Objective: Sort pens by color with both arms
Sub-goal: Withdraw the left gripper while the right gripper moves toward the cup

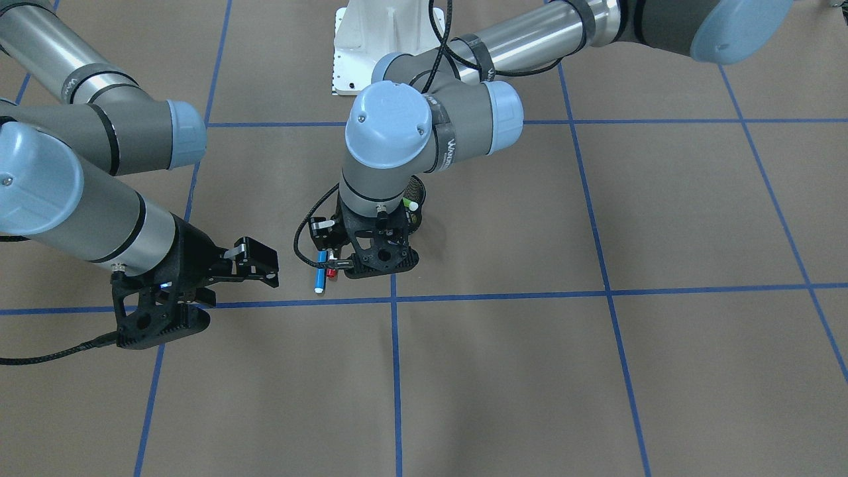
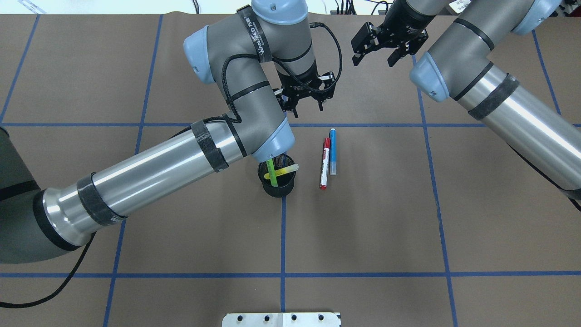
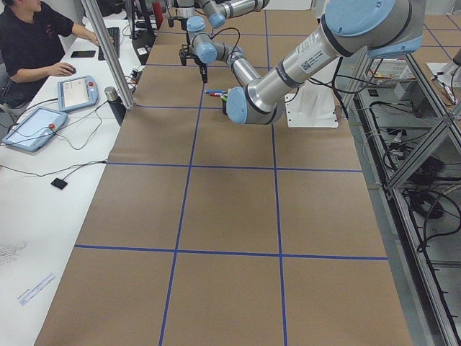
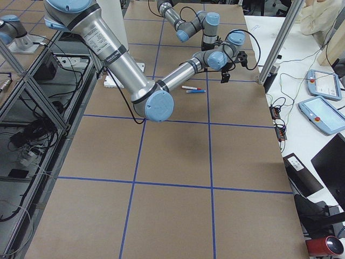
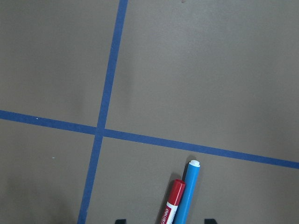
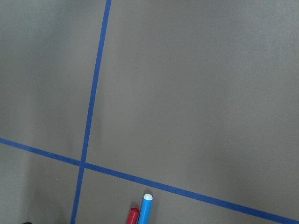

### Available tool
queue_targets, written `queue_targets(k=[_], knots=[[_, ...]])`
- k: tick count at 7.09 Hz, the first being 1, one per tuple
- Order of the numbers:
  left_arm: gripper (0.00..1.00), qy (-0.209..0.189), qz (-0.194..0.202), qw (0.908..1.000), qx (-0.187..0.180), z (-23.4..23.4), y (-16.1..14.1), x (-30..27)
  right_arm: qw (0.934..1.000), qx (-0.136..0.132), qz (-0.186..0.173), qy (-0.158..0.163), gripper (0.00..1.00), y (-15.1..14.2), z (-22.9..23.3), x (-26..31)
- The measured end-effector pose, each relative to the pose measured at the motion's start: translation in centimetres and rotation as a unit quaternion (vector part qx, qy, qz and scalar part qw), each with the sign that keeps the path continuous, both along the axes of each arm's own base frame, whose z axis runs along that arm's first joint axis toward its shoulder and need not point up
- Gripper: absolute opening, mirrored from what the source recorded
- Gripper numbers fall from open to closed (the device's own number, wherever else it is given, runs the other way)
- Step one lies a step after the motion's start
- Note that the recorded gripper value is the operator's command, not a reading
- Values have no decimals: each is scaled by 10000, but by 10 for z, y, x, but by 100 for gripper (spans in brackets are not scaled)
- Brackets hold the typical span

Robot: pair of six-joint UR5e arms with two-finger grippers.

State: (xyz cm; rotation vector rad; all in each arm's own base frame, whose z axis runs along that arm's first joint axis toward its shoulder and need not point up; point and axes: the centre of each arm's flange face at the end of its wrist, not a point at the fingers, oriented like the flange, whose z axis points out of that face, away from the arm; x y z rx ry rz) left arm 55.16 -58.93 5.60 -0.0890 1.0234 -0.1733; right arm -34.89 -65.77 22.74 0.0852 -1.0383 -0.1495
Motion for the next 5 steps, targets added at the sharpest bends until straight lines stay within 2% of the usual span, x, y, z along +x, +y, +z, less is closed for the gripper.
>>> queue_targets(k=[2, 5], knots=[[64, 34, 296, 9994, 160, 21, -14, -78, 9997, -158, 185, 94, 99, -2, -31, -37], [64, -316, 666, 9949, 683, 94, 14, -201, 9978, -373, 537, 148, 99, 17, -81, -90]])
